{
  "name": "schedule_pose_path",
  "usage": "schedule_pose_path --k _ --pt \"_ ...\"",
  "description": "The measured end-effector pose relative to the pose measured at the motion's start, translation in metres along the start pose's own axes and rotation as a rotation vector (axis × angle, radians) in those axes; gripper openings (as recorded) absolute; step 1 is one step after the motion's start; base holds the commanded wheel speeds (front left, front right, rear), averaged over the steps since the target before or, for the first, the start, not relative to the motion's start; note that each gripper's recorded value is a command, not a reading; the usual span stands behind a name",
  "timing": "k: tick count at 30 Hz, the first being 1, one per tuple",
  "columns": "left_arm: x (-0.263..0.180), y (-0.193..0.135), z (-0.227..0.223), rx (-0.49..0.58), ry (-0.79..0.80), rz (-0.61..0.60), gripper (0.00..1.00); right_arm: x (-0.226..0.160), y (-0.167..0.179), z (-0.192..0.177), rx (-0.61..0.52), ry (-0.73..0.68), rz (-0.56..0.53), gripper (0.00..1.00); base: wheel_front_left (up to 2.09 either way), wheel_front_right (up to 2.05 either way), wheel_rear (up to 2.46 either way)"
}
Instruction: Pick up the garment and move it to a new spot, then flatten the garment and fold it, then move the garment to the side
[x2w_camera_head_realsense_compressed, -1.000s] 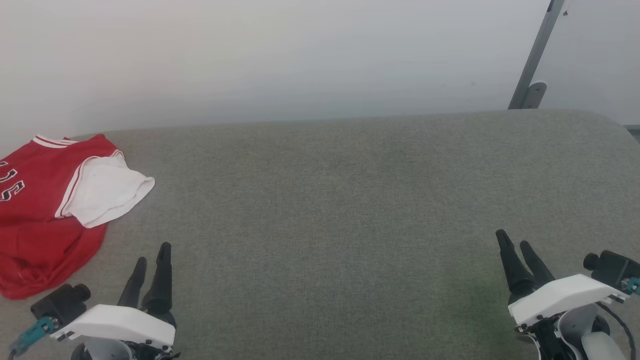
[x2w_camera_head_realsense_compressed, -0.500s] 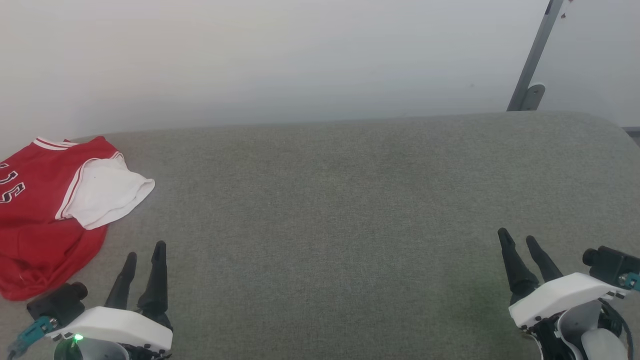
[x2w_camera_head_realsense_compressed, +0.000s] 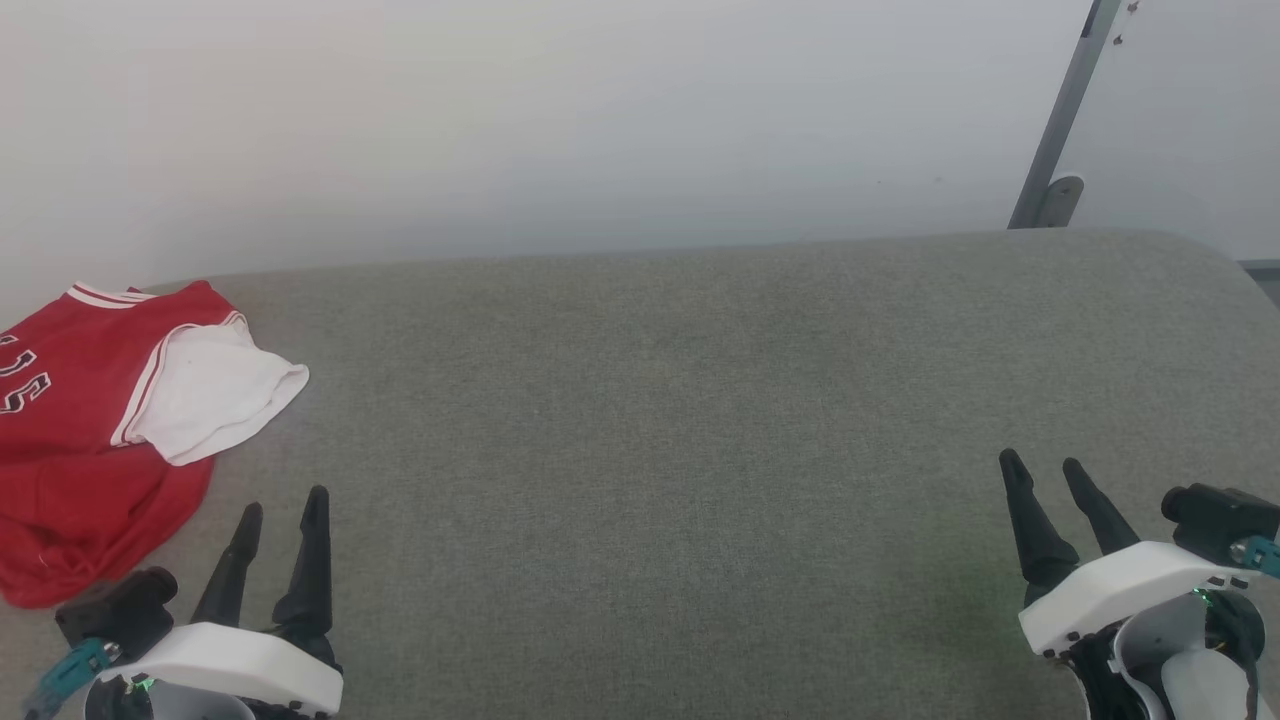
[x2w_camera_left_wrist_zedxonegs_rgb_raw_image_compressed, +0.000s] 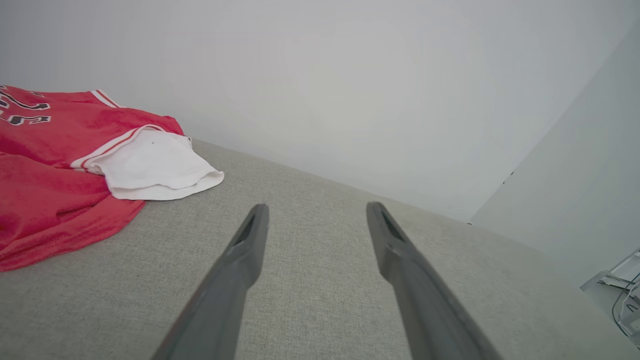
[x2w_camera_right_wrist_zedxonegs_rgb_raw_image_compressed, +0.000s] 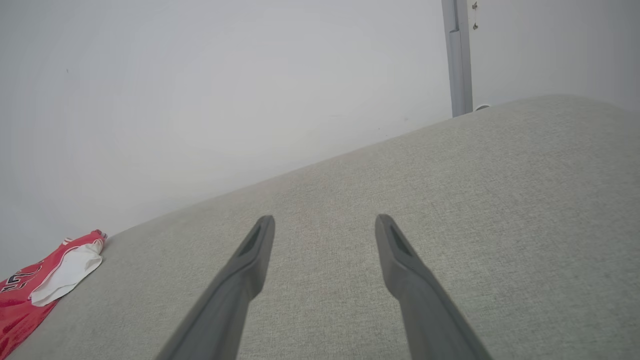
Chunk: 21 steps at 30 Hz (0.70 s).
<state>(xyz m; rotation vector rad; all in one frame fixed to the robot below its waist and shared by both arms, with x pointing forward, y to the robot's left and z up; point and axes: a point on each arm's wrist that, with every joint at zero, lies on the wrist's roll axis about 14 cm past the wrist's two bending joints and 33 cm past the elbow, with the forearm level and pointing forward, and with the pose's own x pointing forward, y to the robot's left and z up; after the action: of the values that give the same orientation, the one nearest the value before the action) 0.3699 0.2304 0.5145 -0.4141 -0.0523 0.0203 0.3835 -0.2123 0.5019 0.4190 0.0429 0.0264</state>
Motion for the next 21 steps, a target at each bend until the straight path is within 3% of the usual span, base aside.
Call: schedule_pose_path --k 21 --pt "-0.001 -0.004 0.012 0.152 -0.043 -0.047 1.00 -0.002 0.002 0.010 -0.160 -0.035 0.019 1.00 0.00 0.00 0.00"
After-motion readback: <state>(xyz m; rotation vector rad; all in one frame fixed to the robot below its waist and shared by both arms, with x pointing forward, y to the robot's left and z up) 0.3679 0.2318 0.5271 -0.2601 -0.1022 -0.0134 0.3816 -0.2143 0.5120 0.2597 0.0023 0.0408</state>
